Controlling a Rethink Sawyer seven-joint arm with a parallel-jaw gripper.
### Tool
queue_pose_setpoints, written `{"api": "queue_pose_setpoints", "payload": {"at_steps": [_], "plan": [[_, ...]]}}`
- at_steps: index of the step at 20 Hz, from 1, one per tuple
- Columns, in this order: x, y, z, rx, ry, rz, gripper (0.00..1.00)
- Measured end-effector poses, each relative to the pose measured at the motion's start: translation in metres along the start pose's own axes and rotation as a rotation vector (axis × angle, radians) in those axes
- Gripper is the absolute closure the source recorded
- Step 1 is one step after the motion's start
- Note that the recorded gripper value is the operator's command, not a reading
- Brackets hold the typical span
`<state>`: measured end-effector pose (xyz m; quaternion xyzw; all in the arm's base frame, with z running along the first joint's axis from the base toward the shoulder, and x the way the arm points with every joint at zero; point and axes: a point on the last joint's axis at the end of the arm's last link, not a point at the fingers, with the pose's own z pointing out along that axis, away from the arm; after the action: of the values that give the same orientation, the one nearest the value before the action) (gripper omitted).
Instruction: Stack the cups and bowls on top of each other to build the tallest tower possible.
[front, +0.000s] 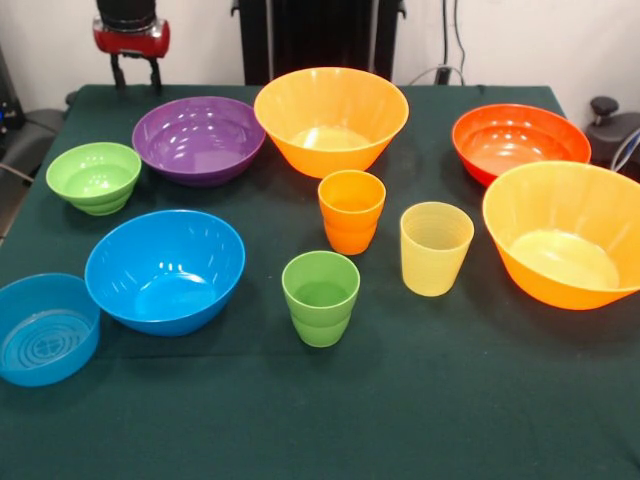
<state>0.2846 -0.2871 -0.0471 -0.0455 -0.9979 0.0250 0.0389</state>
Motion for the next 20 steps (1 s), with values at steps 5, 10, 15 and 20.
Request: {"api": "queue_pose_setpoints", "payload": {"at_steps": [5, 10, 15, 20], "plan": [[-0.023, -0.005, -0.019, 0.015, 0.019, 0.018, 0.0], [-0.053, -0.013, -0.046, 0.04, -0.005, 0.035, 0.0], [-0.08, -0.013, -0.072, 0.065, -0.023, 0.036, 0.0], [-0.116, 0.01, -0.088, 0.071, -0.062, -0.019, 0.0]]}}
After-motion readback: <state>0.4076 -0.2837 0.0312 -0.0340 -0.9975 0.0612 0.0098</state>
